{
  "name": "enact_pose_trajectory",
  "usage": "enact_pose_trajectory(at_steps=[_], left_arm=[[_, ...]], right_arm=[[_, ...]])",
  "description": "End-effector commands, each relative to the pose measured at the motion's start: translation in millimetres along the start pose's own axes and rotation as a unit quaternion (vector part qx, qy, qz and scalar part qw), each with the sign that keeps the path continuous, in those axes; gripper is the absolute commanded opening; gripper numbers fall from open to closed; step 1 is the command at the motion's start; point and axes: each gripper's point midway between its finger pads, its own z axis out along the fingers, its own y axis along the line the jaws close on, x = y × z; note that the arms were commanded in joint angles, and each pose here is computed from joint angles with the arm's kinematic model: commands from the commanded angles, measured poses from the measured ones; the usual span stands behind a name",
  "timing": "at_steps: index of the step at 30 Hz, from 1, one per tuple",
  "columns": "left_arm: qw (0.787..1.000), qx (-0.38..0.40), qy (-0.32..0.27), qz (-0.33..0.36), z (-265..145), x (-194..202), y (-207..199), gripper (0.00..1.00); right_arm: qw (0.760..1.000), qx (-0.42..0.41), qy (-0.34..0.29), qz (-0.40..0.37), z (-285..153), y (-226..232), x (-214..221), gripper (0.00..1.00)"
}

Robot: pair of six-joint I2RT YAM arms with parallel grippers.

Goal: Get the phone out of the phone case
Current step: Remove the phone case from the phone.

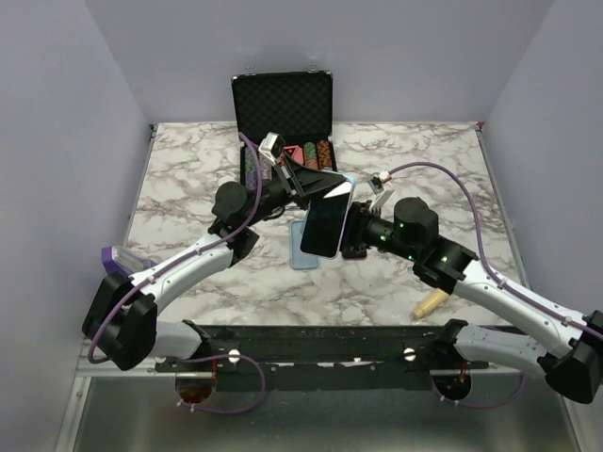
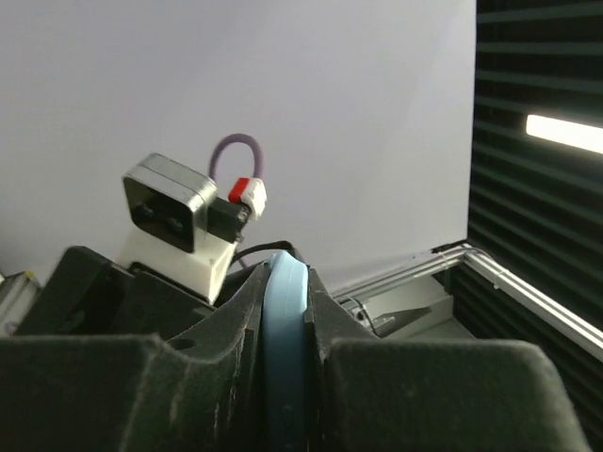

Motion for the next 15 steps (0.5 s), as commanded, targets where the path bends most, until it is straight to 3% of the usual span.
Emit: enact_pose_trajectory(at_steps=[1,6,11,15], left_arm=[[0.994,-0.005,0.105,0.010,-12,58,-38,0.00],[0.992,-0.078,0.051,0.085,-21,28,-17,0.00],[0.984,-0.123,0.008,0.128,-30,4,-7,0.00],[0.981,-0.133,-0.014,0.141,-36,-9,-2,0.00]], right_arm=[[0.996,0.076,0.021,-0.037,-19,-29,5,0.61],[0.997,0.062,0.039,-0.032,-38,-21,13,0.77],[0.999,0.040,0.019,-0.025,-60,-2,1,0.82],[0.999,-0.030,-0.005,0.010,-73,39,-18,0.84]])
